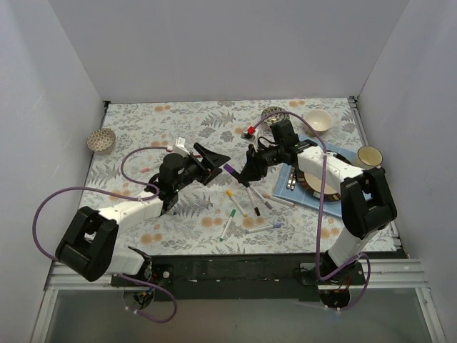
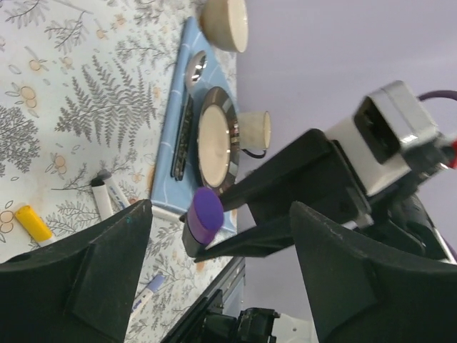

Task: Open the pen caps

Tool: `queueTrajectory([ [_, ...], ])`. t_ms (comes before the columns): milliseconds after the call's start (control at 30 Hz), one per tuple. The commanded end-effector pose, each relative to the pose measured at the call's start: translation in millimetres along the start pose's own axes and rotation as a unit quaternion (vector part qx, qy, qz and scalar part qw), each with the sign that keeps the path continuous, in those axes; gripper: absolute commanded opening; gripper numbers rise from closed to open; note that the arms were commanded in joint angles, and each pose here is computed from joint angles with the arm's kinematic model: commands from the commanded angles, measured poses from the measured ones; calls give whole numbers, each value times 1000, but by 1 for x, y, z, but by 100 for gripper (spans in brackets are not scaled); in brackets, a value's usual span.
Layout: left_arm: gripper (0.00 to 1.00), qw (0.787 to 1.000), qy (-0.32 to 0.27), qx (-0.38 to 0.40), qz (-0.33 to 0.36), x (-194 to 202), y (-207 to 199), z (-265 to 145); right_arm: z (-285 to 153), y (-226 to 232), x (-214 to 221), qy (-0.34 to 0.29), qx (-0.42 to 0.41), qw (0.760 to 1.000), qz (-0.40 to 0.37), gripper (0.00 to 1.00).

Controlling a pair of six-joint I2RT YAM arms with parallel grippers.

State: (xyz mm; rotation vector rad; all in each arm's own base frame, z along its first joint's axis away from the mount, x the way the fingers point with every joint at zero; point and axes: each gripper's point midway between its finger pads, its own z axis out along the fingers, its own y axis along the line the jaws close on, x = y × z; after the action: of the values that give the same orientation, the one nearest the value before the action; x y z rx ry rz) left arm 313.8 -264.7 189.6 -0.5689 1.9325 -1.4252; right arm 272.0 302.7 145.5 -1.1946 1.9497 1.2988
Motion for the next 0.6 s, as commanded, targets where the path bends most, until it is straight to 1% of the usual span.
queueTrajectory([
  [0, 69, 998, -1, -56, 26, 3, 15, 16, 2, 4, -4, -9, -17, 1000, -7, 1],
  [67, 58, 997, -6, -68, 31, 3, 15, 20, 2, 3, -4, -9, -15, 1000, -6, 1],
  [100, 54, 995, -1, -92, 30, 7, 24, 21, 2, 1, -3, -7, -10, 1000, -5, 1],
  [133, 49, 994, -2, -98, 40, 8, 25, 22, 2, 0, -3, -6, -7, 1000, -6, 1],
  [200, 43, 992, -11, -113, 49, 6, 26, 24, 3, -4, -2, -4, 4, 1000, -8, 1],
  [267, 43, 991, -17, -121, 61, 7, 28, 26, 5, -5, 0, 1, 8, 1000, -7, 1],
  [333, 43, 990, -7, -124, 68, 13, 26, 29, 6, -8, 0, 4, 17, 1000, -9, 1],
  [367, 43, 989, -18, -132, 71, 10, 28, 29, 6, -8, 1, 5, 19, 1000, -9, 1],
  [400, 43, 988, -17, -133, 73, 12, 27, 31, 7, -10, 1, 7, 24, 1000, -8, 1],
  [433, 39, 988, -15, -136, 75, 14, 29, 32, 8, -11, 2, 8, 26, 1000, -6, 1],
  [500, 37, 986, -19, -143, 83, 13, 30, 33, 8, -12, 3, 10, 28, 1000, -6, 1],
  [567, 31, 985, -25, -144, 88, 11, 28, 33, 8, -12, 4, 10, 28, 1000, -5, 1],
])
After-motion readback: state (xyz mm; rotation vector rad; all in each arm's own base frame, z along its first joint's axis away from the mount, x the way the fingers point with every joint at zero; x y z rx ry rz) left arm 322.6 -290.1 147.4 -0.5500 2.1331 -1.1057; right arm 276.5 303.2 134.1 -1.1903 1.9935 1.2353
